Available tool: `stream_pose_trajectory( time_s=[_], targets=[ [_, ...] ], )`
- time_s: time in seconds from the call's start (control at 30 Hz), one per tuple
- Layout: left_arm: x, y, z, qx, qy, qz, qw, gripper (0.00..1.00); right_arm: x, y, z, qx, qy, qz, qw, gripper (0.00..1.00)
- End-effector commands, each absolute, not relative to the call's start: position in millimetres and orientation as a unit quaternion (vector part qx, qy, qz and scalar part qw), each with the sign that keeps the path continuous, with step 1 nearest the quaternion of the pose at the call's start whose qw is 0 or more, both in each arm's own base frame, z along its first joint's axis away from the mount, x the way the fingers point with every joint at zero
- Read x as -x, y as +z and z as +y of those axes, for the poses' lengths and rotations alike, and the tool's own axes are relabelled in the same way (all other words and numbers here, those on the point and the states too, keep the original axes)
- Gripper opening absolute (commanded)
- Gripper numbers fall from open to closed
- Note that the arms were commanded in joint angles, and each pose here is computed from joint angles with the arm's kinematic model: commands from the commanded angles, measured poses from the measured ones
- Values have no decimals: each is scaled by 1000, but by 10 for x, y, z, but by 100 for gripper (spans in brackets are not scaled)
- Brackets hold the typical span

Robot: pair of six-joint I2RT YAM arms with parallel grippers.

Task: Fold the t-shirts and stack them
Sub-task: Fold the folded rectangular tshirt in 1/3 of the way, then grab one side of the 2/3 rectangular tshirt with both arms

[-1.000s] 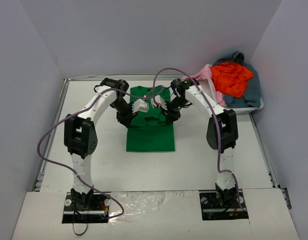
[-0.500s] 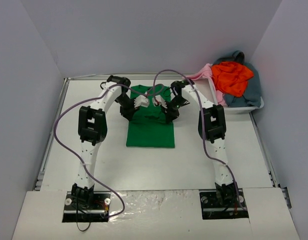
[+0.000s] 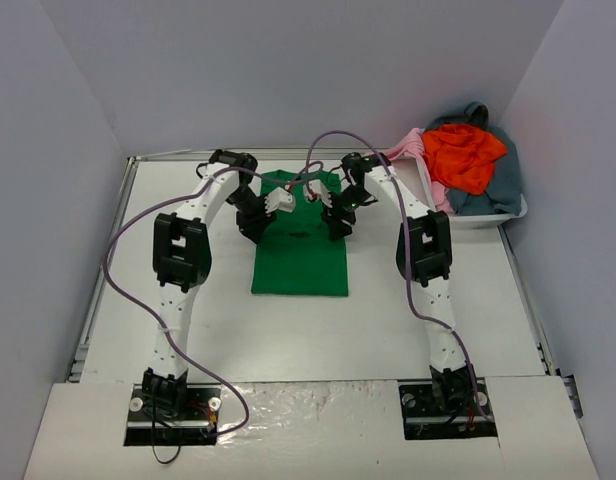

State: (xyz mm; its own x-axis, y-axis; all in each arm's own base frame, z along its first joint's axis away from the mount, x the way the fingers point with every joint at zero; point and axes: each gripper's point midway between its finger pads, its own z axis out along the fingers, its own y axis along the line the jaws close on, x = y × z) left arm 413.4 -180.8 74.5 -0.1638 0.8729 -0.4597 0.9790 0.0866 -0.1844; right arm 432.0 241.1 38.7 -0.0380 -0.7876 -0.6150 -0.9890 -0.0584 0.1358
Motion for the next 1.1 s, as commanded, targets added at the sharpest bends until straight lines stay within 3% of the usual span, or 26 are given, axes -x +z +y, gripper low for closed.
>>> stream_pose_trajectory(
  time_s=[0.0, 0.23, 0.43, 0.67, 0.87, 1.07],
  targets=[
    [-3881, 1474, -1788, -655, -218, 708, 148, 29, -4501, 805, 2376, 638, 255, 694, 216, 45],
    [-3941, 2067, -1769, -635, -167, 717, 235, 33, -4709, 1501, 2327, 613, 198, 705, 296, 49],
    [-3567, 2106, -1832, -640, -123, 704, 282, 34, -4194, 1855, 2313, 607, 215, 702, 306, 51],
    [-3025, 1631, -1848, -639, -85, 710, 285, 38, -3304, 1581, 2281, 610, 270, 707, 234, 51],
    [-2880, 1294, -1804, -634, -55, 713, 294, 38, -2635, 1172, 2253, 621, 299, 707, 156, 51],
    [-2961, 984, -1745, -627, -17, 715, 309, 38, -2328, 872, 2209, 616, 320, 712, 107, 51]
  ],
)
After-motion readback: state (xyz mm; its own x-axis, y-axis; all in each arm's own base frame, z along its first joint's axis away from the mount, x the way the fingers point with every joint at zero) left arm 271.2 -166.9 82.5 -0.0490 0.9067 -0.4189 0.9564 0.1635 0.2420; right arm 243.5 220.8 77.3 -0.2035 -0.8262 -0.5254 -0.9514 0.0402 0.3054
